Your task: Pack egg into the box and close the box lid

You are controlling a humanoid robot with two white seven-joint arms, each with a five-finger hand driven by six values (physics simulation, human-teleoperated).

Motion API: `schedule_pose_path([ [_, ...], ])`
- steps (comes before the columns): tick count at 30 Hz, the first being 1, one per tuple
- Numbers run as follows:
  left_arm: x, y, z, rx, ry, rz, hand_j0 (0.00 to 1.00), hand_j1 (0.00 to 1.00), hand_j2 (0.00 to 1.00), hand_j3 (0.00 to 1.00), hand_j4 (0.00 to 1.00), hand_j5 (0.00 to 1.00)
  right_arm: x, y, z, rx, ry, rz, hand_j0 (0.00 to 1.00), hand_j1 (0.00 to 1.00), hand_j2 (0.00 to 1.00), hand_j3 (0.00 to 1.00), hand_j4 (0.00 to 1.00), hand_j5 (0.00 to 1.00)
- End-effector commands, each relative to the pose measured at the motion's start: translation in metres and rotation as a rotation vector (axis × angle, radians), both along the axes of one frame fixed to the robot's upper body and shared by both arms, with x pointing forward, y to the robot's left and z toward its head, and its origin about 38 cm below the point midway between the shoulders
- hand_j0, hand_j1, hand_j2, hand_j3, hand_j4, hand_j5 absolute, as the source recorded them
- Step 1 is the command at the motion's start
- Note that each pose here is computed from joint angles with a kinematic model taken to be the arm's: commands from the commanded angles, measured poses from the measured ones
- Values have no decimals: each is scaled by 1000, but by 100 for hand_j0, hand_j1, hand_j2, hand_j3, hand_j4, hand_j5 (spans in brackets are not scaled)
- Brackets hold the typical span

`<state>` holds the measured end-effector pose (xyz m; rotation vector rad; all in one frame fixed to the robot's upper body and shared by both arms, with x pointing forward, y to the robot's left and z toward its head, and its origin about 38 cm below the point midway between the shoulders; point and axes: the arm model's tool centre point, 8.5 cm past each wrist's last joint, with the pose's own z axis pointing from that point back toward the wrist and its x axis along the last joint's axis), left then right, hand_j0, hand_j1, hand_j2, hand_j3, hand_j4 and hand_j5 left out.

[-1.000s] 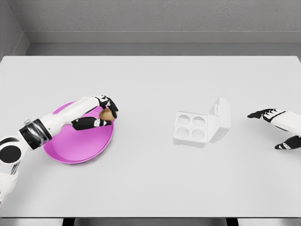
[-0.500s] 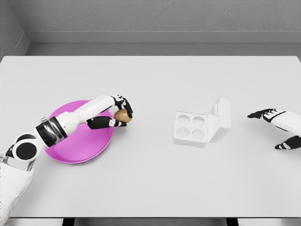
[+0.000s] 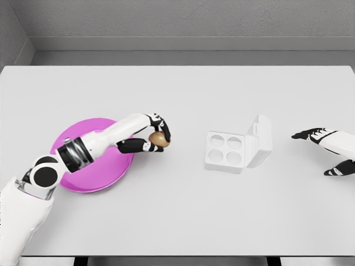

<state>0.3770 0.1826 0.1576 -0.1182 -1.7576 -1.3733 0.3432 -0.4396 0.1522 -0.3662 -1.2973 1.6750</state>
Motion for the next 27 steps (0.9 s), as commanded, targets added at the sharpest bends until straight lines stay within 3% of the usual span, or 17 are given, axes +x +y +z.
schedule_pose_path([
  [1, -1, -5, -1, -12, 7, -11, 34, 34, 34, 34, 34, 34, 0, 0, 1, 6, -1, -2, 100, 100, 100, 100, 100, 100],
  [13, 0, -44, 10, -48, -15, -89, 34, 34, 34, 34, 34, 34, 0, 0, 1, 6, -1, -2, 100, 100, 100, 100, 100, 100],
  [27, 2, -75, 9, -65, -5, -132, 34, 34, 34, 34, 34, 34, 0, -1, 1, 4, 0, -4, 100, 100, 100, 100, 100, 100],
])
